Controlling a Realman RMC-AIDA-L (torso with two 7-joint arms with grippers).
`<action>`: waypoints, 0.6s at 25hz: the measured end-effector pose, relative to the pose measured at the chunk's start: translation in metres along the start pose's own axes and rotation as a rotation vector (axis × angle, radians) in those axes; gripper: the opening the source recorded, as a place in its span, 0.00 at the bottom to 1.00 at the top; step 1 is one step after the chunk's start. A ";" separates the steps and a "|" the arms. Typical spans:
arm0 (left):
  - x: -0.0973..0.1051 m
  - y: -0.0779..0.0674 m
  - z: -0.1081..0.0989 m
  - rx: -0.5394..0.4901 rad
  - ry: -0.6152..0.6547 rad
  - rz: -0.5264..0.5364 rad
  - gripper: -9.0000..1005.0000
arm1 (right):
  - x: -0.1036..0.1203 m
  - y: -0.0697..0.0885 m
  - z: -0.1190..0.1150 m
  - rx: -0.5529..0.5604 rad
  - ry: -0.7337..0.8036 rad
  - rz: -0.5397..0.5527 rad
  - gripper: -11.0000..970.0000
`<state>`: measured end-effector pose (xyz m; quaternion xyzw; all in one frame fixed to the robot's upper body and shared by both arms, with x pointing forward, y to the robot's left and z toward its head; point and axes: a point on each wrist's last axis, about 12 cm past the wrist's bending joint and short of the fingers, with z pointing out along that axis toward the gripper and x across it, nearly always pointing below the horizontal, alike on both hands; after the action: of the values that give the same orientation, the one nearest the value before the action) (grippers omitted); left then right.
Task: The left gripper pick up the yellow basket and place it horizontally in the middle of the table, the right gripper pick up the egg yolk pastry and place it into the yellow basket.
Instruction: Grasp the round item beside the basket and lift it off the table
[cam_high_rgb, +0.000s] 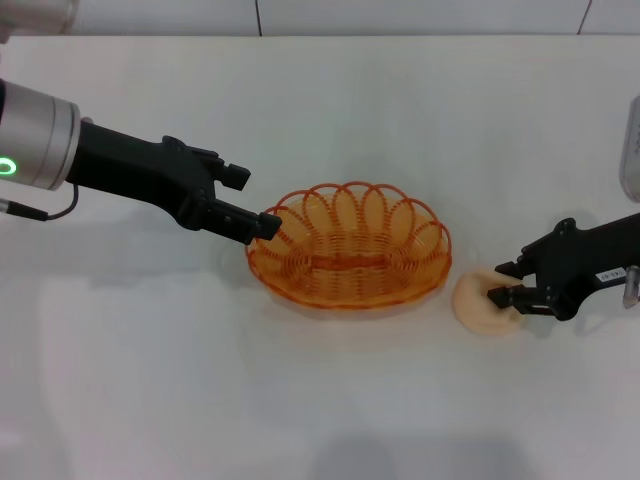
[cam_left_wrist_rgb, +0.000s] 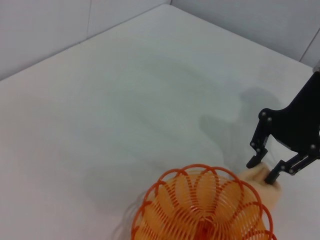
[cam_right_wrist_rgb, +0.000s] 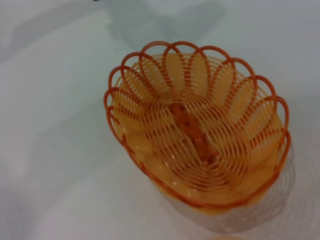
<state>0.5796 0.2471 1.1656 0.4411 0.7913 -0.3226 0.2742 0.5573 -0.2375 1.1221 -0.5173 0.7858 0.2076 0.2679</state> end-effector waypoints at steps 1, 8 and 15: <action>0.000 0.000 0.000 0.000 0.000 0.000 0.88 | 0.000 0.000 0.000 0.000 0.000 0.000 0.30; 0.000 0.000 0.000 -0.002 -0.001 0.000 0.88 | -0.002 0.000 -0.001 0.002 -0.003 -0.008 0.27; 0.002 0.000 0.000 -0.003 -0.004 -0.005 0.88 | -0.002 0.000 -0.001 0.007 -0.004 -0.008 0.21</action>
<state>0.5786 0.2487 1.1640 0.4380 0.7923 -0.3229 0.2759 0.5581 -0.2370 1.1245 -0.5189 0.7840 0.2051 0.2721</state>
